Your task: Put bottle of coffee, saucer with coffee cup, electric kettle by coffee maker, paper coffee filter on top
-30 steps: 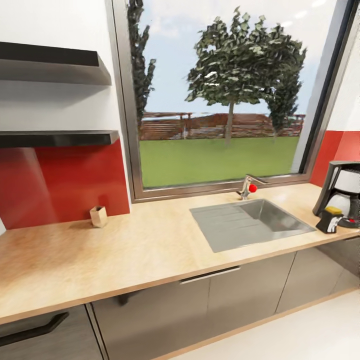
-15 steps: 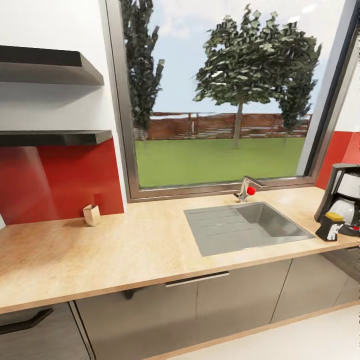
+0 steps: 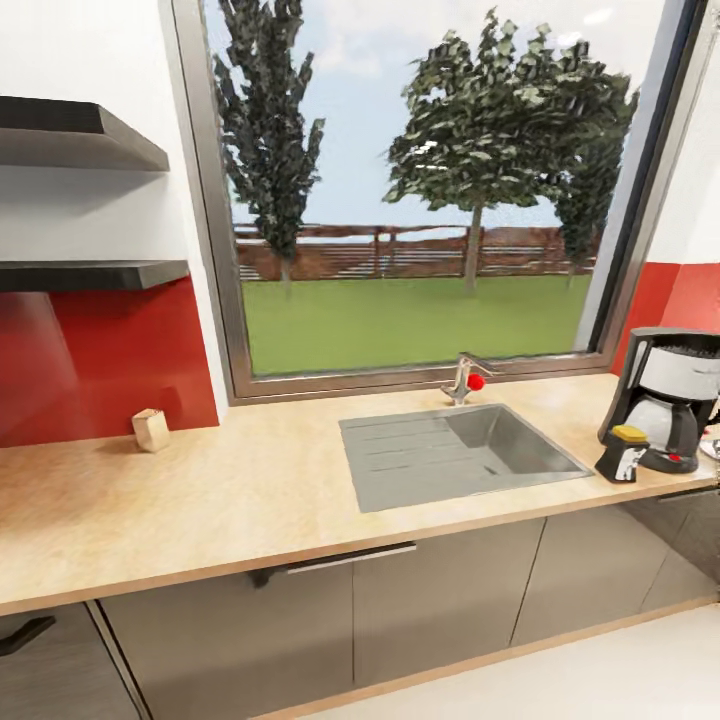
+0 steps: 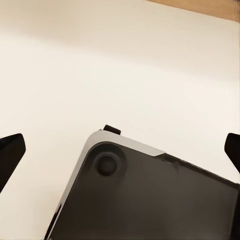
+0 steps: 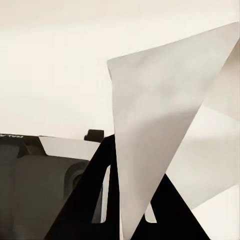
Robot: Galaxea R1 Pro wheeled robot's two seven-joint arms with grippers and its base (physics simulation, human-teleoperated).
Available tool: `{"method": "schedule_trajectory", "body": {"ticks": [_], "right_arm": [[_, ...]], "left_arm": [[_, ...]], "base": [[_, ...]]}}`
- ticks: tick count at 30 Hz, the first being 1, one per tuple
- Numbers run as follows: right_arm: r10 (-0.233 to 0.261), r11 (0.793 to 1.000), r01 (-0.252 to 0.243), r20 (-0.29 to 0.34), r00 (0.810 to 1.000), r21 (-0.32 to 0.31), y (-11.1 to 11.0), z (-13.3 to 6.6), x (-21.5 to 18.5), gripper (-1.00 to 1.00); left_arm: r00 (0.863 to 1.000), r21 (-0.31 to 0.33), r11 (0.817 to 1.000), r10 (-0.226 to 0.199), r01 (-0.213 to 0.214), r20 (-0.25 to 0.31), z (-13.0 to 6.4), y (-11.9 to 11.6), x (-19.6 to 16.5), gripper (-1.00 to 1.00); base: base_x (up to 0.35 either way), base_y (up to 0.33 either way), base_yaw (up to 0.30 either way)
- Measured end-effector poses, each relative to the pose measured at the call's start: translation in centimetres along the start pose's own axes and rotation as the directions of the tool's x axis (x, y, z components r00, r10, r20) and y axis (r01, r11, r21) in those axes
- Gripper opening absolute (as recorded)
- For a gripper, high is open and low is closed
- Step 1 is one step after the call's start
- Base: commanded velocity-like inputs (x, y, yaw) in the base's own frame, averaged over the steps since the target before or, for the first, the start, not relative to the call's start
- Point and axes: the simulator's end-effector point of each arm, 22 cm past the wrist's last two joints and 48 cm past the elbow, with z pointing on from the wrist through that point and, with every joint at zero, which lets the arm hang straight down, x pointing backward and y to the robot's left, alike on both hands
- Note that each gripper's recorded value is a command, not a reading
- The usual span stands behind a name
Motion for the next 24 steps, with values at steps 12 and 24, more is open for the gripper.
{"method": "schedule_trajectory", "body": {"ticks": [12, 24], "right_arm": [[-0.001, 1.000, 0.000, -0.022, 1.000, -0.027, 1.3, 0.1, 0.8, -1.00], [-0.001, 1.000, 0.000, -0.025, 1.000, -0.028, 1.3, 0.1, 1.0, -1.00]], "left_arm": [[1.000, 0.000, 1.000, 0.000, 0.000, 0.003, 0.0, 0.0, -0.1, 1.00], [1.000, 0.001, 1.000, 0.001, -0.002, 0.006, 0.0, 0.0, -0.1, 1.00]], "base": [[0.019, -0.325, 0.000], [0.078, -0.325, 0.078]]}}
